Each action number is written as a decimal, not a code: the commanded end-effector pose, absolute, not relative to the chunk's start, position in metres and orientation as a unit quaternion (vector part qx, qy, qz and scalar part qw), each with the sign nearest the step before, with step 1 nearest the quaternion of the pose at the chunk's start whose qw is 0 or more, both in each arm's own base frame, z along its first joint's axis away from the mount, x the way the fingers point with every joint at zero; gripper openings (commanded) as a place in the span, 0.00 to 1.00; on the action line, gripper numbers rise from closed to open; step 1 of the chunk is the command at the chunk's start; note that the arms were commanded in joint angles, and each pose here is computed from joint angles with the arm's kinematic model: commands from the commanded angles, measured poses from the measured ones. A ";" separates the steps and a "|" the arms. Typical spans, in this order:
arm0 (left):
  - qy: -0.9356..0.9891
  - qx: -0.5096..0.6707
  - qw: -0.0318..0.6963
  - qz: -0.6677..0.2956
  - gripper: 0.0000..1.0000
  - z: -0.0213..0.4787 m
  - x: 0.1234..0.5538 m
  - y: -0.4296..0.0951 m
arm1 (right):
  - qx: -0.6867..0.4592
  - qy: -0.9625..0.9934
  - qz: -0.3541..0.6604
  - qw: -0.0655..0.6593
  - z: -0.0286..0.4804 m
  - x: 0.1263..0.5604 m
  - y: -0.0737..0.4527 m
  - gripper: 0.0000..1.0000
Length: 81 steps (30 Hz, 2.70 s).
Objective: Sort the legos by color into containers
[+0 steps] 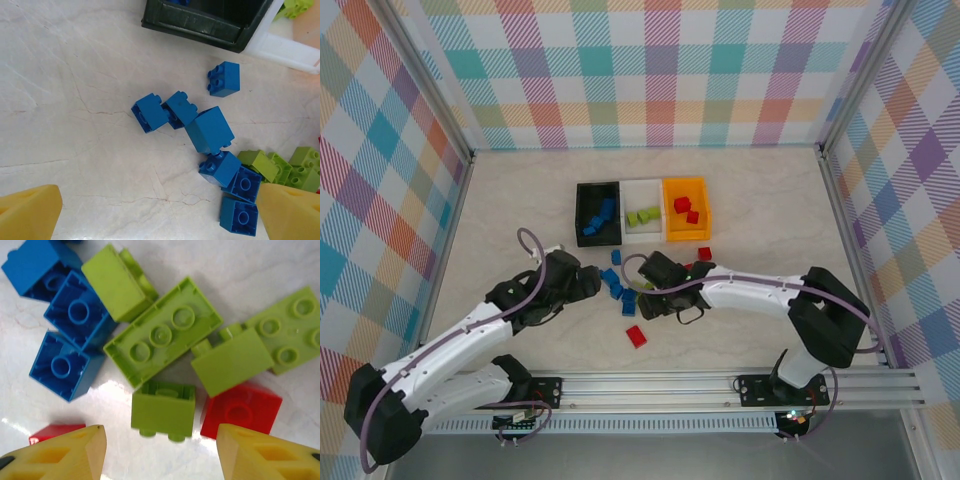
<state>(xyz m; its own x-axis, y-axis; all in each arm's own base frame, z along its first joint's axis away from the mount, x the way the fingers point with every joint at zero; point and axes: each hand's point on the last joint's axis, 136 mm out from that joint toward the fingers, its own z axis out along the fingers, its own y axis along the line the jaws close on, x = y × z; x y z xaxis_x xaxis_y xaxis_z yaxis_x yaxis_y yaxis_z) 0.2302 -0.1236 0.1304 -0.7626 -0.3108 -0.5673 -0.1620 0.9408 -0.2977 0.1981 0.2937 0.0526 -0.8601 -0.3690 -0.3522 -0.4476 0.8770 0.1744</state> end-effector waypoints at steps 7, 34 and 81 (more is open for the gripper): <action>0.930 -0.136 0.329 -0.097 1.00 0.132 0.224 -0.110 | -0.217 0.958 0.089 0.167 0.046 0.206 0.300 0.54; 0.933 -0.130 0.324 -0.088 1.00 0.132 0.223 -0.109 | -0.225 0.955 0.044 0.188 0.047 0.207 0.295 0.35; 0.978 0.077 0.178 -0.079 0.88 0.065 0.200 -0.210 | -0.102 0.918 0.178 0.340 0.188 0.368 0.287 0.69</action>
<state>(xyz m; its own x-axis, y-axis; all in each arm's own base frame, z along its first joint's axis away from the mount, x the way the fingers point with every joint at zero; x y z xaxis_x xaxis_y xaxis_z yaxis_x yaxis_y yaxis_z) 0.1976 -0.1922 0.0689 -0.9320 0.0338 -0.3608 0.1041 0.9786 -0.1773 0.3863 0.2927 0.2002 -0.7330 -0.0779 -0.6758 -0.3139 0.9201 0.2344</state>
